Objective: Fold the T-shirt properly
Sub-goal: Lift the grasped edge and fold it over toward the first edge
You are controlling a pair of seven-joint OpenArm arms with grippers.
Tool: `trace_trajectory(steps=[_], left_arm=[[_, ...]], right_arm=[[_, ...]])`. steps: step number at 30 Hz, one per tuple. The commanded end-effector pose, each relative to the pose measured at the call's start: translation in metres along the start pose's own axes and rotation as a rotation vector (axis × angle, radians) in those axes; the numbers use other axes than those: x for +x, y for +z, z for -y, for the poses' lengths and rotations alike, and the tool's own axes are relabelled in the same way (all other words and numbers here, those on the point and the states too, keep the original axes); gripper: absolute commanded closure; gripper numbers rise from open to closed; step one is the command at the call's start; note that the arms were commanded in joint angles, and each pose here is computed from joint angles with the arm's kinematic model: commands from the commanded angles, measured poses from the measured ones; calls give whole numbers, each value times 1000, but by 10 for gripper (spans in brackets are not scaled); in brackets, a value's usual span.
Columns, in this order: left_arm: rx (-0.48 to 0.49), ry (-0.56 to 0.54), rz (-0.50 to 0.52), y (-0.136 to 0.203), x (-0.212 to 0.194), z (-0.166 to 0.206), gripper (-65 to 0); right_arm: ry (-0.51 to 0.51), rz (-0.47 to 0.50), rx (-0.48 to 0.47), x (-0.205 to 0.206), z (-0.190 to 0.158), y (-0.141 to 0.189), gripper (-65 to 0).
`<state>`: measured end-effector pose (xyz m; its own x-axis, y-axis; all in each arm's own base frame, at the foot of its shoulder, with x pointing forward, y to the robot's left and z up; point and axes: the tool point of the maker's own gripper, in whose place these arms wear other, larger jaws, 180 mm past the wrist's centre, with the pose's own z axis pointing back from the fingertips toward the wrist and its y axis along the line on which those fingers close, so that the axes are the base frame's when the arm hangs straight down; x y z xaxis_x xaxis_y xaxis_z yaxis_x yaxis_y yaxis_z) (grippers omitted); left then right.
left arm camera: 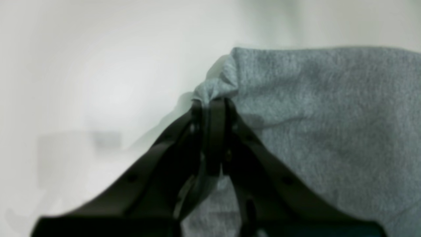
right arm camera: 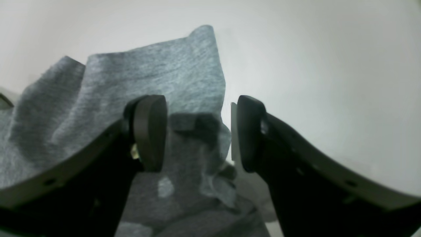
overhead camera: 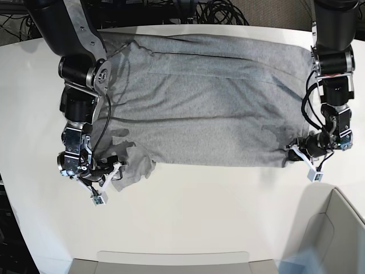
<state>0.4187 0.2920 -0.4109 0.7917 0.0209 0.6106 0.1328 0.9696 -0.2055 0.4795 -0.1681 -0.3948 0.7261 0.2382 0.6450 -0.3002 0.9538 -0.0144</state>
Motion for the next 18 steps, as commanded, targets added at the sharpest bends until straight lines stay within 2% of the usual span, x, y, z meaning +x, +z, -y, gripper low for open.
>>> trace_trajectory(steps=[1, 11, 18], left_arm=[[9, -13, 67, 10, 28, -5, 0], [9, -13, 66, 10, 28, -5, 0], [7, -12, 66, 9, 28, -4, 0]], right_arm=[[-2, 67, -35, 26, 17, 10, -332], [-6, 33, -44, 6, 23, 8, -332], [-37, -57, 30, -24, 2, -10, -331]])
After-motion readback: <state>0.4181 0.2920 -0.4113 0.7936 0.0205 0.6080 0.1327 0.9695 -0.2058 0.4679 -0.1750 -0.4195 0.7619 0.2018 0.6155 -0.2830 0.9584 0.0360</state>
